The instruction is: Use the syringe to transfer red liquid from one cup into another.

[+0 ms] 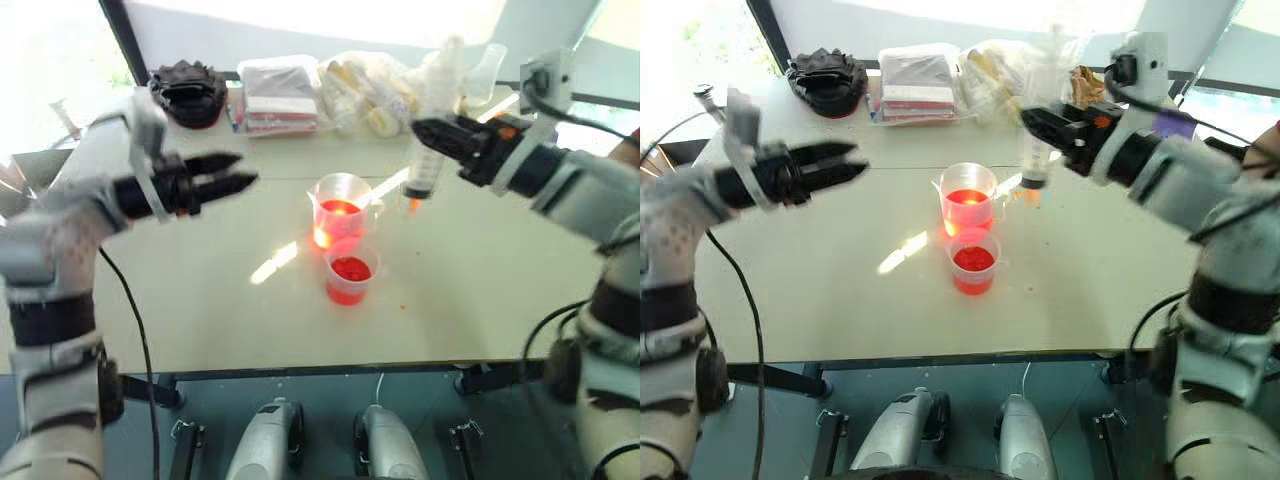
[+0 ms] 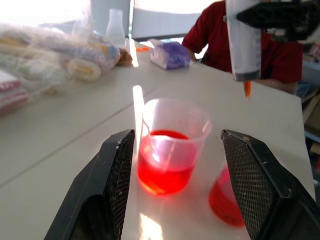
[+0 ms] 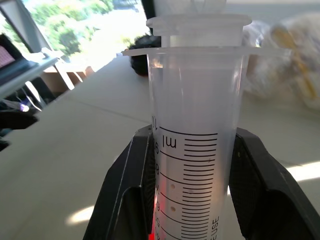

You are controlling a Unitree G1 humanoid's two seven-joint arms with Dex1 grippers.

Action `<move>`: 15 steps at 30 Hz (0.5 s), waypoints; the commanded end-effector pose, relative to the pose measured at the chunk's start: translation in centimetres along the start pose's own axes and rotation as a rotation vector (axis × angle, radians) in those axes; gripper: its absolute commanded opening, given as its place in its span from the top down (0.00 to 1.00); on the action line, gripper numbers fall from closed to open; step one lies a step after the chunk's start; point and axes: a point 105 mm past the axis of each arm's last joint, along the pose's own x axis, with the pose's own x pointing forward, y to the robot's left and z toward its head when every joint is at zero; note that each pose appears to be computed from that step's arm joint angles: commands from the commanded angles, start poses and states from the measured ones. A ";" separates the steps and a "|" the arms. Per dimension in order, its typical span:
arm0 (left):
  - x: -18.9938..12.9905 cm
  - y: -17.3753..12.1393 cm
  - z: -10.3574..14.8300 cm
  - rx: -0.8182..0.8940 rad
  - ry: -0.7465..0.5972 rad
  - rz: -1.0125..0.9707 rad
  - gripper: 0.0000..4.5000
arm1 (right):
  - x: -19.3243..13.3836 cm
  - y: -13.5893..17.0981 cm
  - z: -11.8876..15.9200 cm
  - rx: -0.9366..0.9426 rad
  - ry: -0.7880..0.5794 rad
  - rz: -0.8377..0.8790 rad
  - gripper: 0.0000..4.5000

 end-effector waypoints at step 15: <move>-1.9 -4.4 -4.0 -0.021 -0.027 0.210 0.36 | 5.3 -5.2 -9.8 0.310 0.638 -0.078 0.69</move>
